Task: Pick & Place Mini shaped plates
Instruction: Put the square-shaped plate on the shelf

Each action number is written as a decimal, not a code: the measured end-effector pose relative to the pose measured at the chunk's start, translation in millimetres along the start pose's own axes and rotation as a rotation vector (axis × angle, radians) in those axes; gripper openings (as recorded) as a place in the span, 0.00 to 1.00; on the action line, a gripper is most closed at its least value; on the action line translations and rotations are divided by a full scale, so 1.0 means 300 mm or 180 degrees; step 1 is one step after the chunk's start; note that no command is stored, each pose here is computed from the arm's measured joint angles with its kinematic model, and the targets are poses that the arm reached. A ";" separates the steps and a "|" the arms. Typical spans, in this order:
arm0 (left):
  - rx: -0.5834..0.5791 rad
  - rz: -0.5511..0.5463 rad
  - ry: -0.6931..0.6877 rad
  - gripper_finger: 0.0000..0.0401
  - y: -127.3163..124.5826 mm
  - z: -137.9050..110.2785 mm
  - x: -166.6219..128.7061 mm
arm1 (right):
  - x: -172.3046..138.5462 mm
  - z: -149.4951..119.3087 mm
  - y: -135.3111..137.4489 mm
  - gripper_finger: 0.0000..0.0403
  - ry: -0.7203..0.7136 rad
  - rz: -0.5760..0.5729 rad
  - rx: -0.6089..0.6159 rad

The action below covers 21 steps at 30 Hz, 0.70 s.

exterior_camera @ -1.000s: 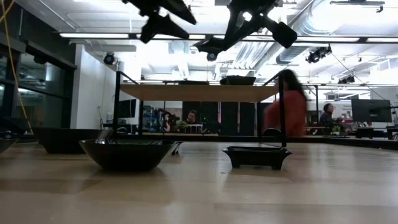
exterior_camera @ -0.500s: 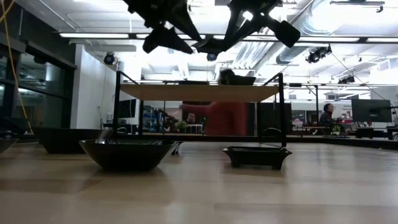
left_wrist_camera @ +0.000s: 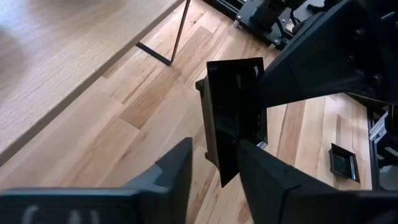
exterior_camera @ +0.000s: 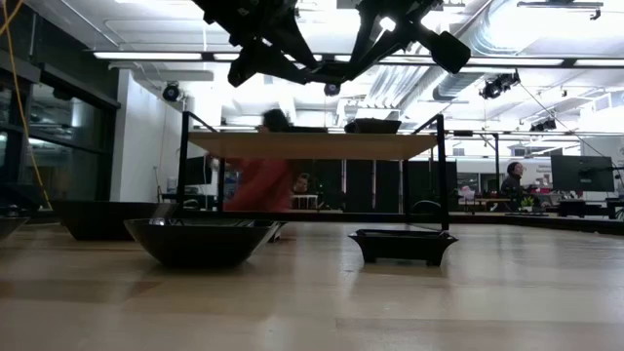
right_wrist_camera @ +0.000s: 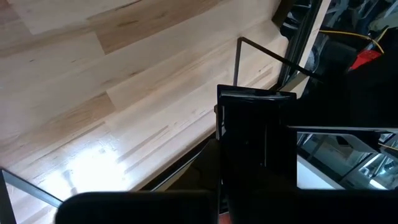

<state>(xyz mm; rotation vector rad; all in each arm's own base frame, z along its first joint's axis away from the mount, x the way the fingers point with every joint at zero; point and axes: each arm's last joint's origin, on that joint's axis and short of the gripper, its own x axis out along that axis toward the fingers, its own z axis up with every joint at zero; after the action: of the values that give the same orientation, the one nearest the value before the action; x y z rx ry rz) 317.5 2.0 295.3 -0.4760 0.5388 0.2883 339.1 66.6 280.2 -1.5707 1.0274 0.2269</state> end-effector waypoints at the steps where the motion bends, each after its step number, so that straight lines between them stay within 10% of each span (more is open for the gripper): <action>1: -0.0001 -0.0004 0.0002 0.26 0.000 0.000 0.000 | 0.000 0.000 0.000 0.00 0.0000 0.0000 0.0000; 10: 0.0002 -0.0057 0.0040 0.02 -0.001 -0.001 0.000 | 0.000 0.000 -0.001 0.00 -0.0005 0.0000 0.0007; 21: 0.0027 -0.0076 0.0053 0.00 -0.001 -0.002 0.001 | -0.001 0.000 -0.002 0.00 -0.0007 -0.0007 0.0040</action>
<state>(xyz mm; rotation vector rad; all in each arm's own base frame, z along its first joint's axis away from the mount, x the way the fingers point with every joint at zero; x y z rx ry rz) 317.5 1.4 294.9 -0.4766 0.5501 0.2593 339.3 66.7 280.7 -1.5600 1.0234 0.2201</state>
